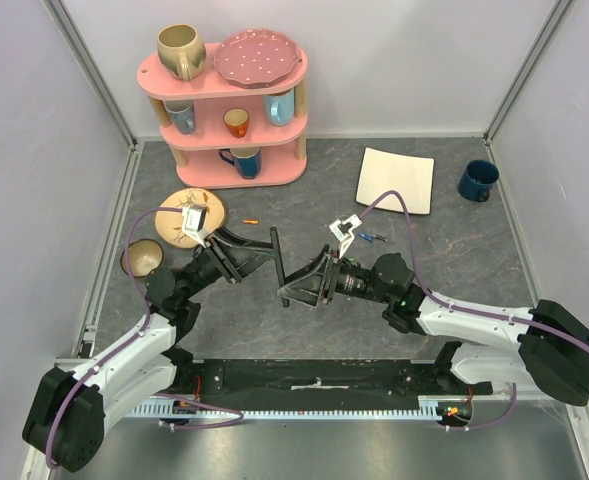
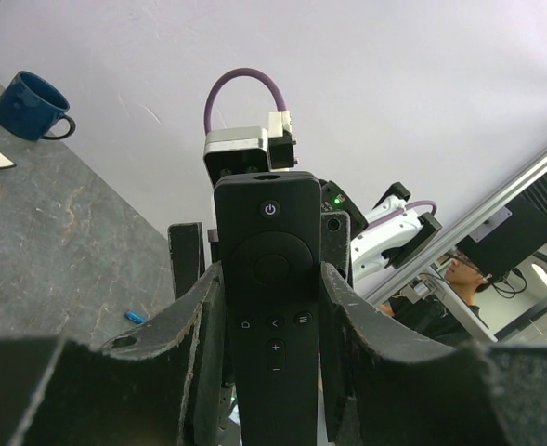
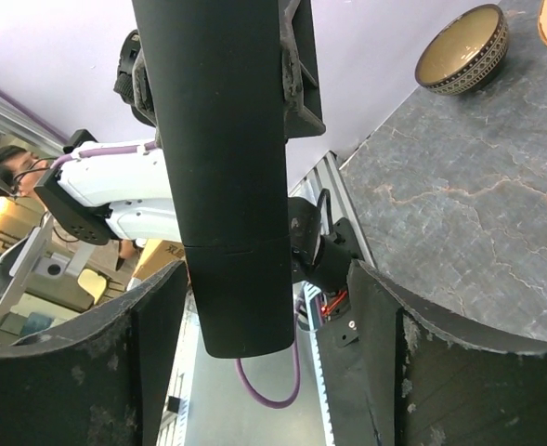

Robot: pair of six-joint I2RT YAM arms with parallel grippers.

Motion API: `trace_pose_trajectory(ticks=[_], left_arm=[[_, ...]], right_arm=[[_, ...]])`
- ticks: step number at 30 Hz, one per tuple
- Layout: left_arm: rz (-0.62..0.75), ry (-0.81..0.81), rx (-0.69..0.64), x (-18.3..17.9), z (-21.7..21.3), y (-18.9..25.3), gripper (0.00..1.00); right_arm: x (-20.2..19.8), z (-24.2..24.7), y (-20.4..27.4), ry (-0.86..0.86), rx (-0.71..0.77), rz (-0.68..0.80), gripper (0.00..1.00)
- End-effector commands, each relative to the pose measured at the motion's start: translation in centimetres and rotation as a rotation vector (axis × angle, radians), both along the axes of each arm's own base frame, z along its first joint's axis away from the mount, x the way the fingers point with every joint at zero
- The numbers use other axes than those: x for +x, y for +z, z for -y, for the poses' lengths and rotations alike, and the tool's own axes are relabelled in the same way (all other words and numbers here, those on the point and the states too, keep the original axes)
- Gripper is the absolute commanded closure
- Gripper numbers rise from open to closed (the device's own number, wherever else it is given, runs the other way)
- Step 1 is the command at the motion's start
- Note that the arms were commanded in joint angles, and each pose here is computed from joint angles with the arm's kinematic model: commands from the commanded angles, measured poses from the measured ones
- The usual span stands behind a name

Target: Load the batteries into the remote control

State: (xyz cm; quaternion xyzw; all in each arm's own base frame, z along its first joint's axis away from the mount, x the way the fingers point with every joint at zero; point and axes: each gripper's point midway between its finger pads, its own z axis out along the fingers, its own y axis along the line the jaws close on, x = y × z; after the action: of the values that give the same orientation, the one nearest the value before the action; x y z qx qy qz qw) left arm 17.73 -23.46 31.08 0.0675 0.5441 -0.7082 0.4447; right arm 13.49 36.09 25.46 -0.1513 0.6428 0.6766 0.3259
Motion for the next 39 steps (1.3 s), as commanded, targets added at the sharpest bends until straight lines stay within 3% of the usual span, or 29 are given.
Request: trace_pose_trajectory(ticks=[1,16,19,20,21,22,27,32,37,39], left_arm=[[0.037,-0.009,-0.029,-0.6,-0.3,1.3,0.98],[0.003,-0.021,-0.028,-0.6,-0.3,0.7,0.95],[-0.006,-0.029,-0.016,-0.6,-0.1,0.5,0.84],[-0.003,-0.034,-0.016,-0.6,0.0,0.7,0.78],[-0.014,-0.036,-0.011,-0.5,0.0,0.5,0.62],[-0.021,-0.036,-0.009,-0.5,0.0,0.4,0.54],[-0.074,-0.012,0.024,0.3,0.2,-0.1,0.3],[-0.073,0.077,0.069,1.6,-0.6,0.4,0.15],[-0.028,0.203,0.16,3.1,-1.7,1.1,0.13],[-0.105,0.3,0.253,4.4,-2.7,-0.7,0.13]], right_arm=[[-0.4,-0.3,3.2,0.026,0.094,0.054,0.26],[-1.3,-0.3,2.9,0.073,0.113,0.064,0.57],[-1.5,-0.1,2.8,0.079,0.102,0.07,0.59],[-1.6,-0.1,2.8,0.08,0.1,0.072,0.59],[-1.6,0.0,2.8,0.081,0.098,0.075,0.59],[-1.7,0.1,2.7,0.079,0.089,0.079,0.59],[-2.0,0.6,3.1,0.074,0.057,0.12,0.6],[-1.5,2.1,1.5,0.012,-0.129,0.203,0.59],[1.2,5.4,-1.2,-0.143,-0.479,0.251,0.59],[2.7,6.5,-1.0,-0.2,-0.576,0.322,0.59]])
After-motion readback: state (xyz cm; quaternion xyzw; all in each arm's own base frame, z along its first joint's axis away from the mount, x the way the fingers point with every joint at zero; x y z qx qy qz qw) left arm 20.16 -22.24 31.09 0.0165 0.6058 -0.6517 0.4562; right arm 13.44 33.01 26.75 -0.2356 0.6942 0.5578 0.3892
